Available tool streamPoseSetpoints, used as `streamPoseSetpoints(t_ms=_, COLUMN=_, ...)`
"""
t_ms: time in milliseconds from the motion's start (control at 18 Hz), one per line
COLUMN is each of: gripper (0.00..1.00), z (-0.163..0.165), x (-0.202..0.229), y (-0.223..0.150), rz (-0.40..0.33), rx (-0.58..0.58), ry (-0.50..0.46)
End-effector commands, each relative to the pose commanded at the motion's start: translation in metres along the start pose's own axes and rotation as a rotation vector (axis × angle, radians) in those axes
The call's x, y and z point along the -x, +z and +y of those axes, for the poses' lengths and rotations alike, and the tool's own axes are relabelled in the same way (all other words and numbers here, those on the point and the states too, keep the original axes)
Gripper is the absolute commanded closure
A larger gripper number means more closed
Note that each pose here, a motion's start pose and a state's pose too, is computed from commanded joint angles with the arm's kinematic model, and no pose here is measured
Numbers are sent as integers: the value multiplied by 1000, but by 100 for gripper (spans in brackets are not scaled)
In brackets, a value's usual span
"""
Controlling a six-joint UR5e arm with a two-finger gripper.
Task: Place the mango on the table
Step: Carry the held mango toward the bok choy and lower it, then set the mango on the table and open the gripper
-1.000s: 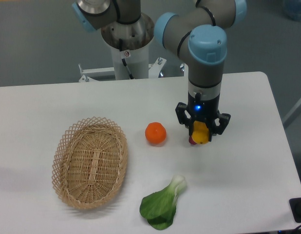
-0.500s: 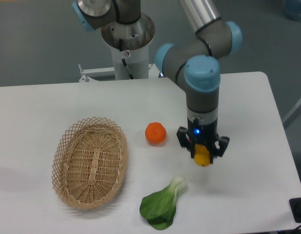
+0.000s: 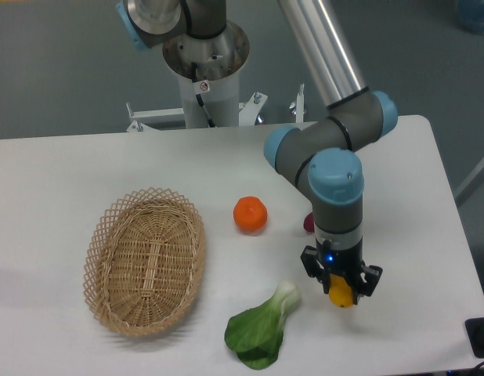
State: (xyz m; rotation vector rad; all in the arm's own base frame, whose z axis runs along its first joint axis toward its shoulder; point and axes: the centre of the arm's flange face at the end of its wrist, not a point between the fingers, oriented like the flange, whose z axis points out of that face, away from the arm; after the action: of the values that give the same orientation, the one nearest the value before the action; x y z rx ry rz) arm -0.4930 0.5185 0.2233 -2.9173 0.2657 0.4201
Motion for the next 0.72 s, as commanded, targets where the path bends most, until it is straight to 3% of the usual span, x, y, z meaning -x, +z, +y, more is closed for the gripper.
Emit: streamPoseSetpoints(t_ms=722, gripper=58, z=0, x=-10, y=15, rz=28, rx=12, ry=56)
